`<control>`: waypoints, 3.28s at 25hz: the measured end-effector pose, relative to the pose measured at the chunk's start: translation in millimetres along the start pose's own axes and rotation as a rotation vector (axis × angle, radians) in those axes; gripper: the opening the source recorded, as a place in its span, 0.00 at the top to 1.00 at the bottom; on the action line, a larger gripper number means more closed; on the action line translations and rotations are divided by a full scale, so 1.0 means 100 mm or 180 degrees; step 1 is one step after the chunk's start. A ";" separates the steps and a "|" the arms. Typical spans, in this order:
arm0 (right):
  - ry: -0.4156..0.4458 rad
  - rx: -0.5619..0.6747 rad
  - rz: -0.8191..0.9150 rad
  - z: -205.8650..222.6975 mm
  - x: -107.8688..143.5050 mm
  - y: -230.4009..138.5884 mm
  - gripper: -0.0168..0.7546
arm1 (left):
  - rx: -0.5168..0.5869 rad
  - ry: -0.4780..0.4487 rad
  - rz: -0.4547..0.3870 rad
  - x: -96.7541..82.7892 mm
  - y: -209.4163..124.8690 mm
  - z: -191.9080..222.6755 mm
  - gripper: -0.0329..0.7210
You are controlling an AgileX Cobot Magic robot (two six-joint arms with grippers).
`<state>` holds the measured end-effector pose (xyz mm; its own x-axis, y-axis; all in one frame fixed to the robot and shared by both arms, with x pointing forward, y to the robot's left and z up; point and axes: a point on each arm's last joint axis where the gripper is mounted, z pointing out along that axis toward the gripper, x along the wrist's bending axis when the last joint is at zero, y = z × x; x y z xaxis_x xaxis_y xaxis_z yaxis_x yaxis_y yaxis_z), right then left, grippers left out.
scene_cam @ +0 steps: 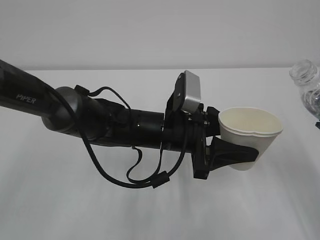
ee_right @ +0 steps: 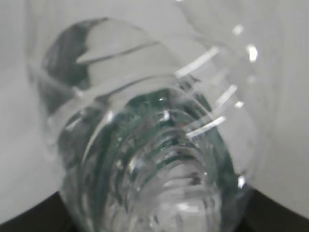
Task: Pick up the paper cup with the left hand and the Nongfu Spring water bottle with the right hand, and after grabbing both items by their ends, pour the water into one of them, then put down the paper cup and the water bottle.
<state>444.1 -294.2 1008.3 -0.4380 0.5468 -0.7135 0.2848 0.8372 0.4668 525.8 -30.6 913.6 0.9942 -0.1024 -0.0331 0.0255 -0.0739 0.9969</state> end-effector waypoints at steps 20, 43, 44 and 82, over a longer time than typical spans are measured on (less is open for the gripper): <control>-0.0027 0.0015 -0.0626 0.00 -0.01 -0.01 0.46 | -0.0016 -0.0023 -0.0013 -0.04 0.01 0.05 0.39; -0.0088 0.0003 -0.1216 0.00 -0.05 0.02 0.46 | -0.0016 -0.0031 -0.0058 -0.04 0.01 0.05 0.39; -0.0104 -0.0003 -0.1230 0.00 -0.07 0.03 0.46 | -0.0016 -0.0031 -0.0058 -0.04 0.01 0.05 0.39; -0.0202 0.0001 -0.2037 -0.01 -0.13 0.06 0.47 | 0.0007 -0.0169 -0.0048 -0.16 0.01 0.17 0.39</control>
<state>450.4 -296.4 1020.9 -0.4700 -0.0619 -0.8805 -0.0157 0.9980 -0.0617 507.8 -45.4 913.6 0.9867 -0.1538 -0.0520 0.0403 -0.0781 0.9961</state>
